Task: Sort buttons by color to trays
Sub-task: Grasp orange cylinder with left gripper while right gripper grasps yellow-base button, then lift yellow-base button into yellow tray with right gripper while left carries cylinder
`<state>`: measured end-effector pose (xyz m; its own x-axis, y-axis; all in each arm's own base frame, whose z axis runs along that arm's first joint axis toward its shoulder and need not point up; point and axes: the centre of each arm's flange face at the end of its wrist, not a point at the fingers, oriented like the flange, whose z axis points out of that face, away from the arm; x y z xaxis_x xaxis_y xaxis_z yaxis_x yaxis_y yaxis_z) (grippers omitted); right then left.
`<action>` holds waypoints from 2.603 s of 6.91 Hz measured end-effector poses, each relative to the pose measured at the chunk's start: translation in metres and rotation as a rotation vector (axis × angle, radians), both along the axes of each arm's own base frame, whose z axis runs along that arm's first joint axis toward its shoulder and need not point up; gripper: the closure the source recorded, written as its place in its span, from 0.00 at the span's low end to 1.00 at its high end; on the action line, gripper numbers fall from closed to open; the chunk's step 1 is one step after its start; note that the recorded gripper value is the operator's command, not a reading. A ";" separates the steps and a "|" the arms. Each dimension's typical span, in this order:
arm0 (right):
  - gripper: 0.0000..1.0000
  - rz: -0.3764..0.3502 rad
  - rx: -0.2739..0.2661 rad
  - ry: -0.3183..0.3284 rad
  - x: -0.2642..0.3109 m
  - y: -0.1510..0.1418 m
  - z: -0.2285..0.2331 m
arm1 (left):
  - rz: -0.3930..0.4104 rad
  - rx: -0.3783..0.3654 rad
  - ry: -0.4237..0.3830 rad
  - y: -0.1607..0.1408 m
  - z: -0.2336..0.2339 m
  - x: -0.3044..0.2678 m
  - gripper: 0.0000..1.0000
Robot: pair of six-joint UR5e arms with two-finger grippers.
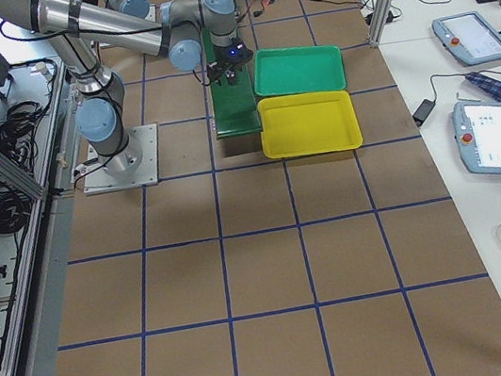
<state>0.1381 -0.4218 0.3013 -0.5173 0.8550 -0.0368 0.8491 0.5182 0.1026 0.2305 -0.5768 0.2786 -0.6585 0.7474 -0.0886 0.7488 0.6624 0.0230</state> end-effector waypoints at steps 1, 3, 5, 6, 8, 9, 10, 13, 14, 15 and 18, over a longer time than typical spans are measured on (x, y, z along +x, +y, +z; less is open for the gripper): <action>0.00 -0.001 0.011 -0.010 0.002 0.000 -0.006 | 0.035 0.027 0.009 0.002 -0.025 0.039 0.00; 0.00 -0.005 -0.006 -0.029 0.004 -0.006 -0.011 | 0.053 0.072 0.034 0.003 -0.069 0.070 0.00; 0.00 -0.010 -0.003 -0.032 0.004 -0.013 -0.023 | 0.051 0.072 0.035 -0.001 -0.081 0.076 0.21; 0.00 -0.011 0.008 -0.032 0.004 -0.015 -0.029 | 0.051 0.070 0.034 -0.002 -0.083 0.078 0.33; 0.00 -0.011 0.021 -0.026 0.004 -0.018 -0.036 | 0.053 0.063 0.032 -0.005 -0.083 0.081 0.36; 0.00 -0.011 0.031 -0.027 0.004 -0.019 -0.040 | 0.053 0.060 0.028 -0.008 -0.082 0.083 0.35; 0.11 -0.011 0.046 -0.028 0.004 -0.020 -0.047 | 0.053 0.062 0.029 -0.011 -0.085 0.085 0.35; 1.00 -0.009 0.057 -0.022 0.002 -0.025 -0.053 | 0.055 0.070 0.037 -0.012 -0.094 0.088 0.60; 1.00 -0.003 0.050 -0.018 0.001 -0.027 -0.051 | 0.056 0.071 0.039 -0.013 -0.096 0.088 0.82; 1.00 0.002 0.043 -0.015 -0.001 -0.030 -0.048 | 0.056 0.072 0.039 -0.013 -0.097 0.088 0.89; 1.00 -0.006 0.018 0.012 -0.010 -0.038 -0.030 | 0.002 0.084 0.048 -0.011 -0.076 0.062 1.00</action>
<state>0.1284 -0.4597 0.2710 -0.5126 0.8585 -0.0149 0.8534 0.5113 0.1014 0.2929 -0.5882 0.2026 -0.6622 0.7493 0.0058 0.7488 0.6614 0.0427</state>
